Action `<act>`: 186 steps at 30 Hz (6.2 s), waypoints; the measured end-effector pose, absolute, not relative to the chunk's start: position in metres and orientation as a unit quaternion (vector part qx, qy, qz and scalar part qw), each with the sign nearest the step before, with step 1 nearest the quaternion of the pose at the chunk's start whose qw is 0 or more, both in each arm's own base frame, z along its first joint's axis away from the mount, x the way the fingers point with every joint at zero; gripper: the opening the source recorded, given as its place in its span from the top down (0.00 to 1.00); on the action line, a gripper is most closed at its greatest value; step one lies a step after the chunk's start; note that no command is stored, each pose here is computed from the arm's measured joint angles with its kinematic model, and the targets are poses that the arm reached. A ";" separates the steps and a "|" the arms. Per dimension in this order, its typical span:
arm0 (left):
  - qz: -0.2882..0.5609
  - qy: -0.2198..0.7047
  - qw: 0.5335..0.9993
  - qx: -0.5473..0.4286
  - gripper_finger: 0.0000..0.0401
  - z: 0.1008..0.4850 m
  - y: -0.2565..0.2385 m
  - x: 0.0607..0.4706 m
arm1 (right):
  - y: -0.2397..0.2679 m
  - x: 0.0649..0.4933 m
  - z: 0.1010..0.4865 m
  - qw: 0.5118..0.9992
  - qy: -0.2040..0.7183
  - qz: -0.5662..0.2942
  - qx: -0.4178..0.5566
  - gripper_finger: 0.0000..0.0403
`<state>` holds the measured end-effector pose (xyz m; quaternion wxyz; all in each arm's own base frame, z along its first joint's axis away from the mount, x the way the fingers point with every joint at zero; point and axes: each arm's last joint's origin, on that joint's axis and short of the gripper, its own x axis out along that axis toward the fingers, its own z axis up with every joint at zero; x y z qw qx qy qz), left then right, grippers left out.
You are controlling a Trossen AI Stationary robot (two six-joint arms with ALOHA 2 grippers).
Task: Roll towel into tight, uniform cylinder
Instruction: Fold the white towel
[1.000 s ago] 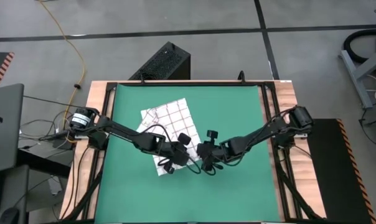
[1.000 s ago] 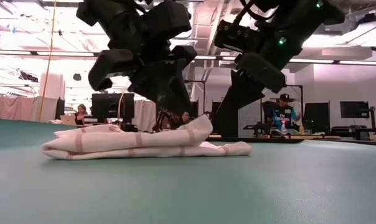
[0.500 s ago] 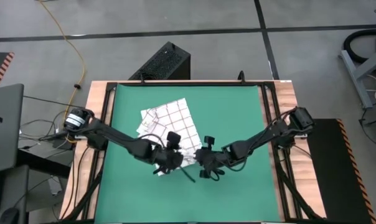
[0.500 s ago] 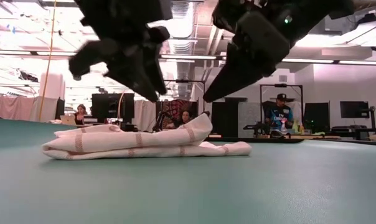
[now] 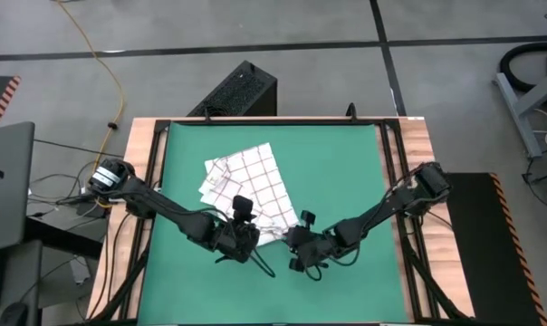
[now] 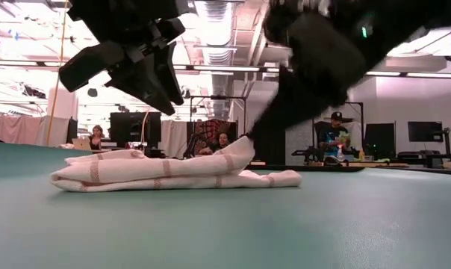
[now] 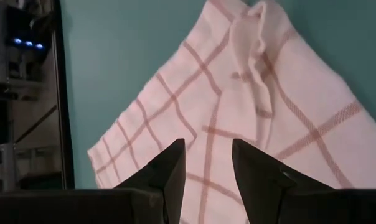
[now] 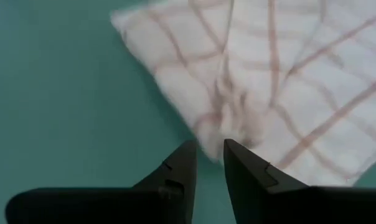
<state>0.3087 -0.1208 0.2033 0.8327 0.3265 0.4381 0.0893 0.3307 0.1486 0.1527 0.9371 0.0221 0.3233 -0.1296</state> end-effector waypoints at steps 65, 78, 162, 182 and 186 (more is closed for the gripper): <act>0.114 0.453 0.843 0.268 0.70 0.200 -0.120 0.304 | 0.137 0.344 0.137 0.920 0.315 -0.200 0.117 0.97; 0.096 0.339 0.922 0.159 0.96 0.175 -0.188 0.264 | 0.121 0.353 0.140 0.928 0.297 -0.214 0.067 1.00; 0.211 0.430 0.872 0.103 1.00 0.111 -0.207 0.262 | 0.134 0.321 0.130 0.887 0.370 -0.275 0.032 0.98; 0.214 0.442 0.864 0.113 1.00 0.111 -0.205 0.259 | 0.151 0.306 0.123 0.879 0.408 -0.248 -0.004 0.77; 0.214 0.442 0.864 0.113 1.00 0.111 -0.205 0.259 | 0.158 0.301 0.123 0.880 0.411 -0.238 -0.014 0.77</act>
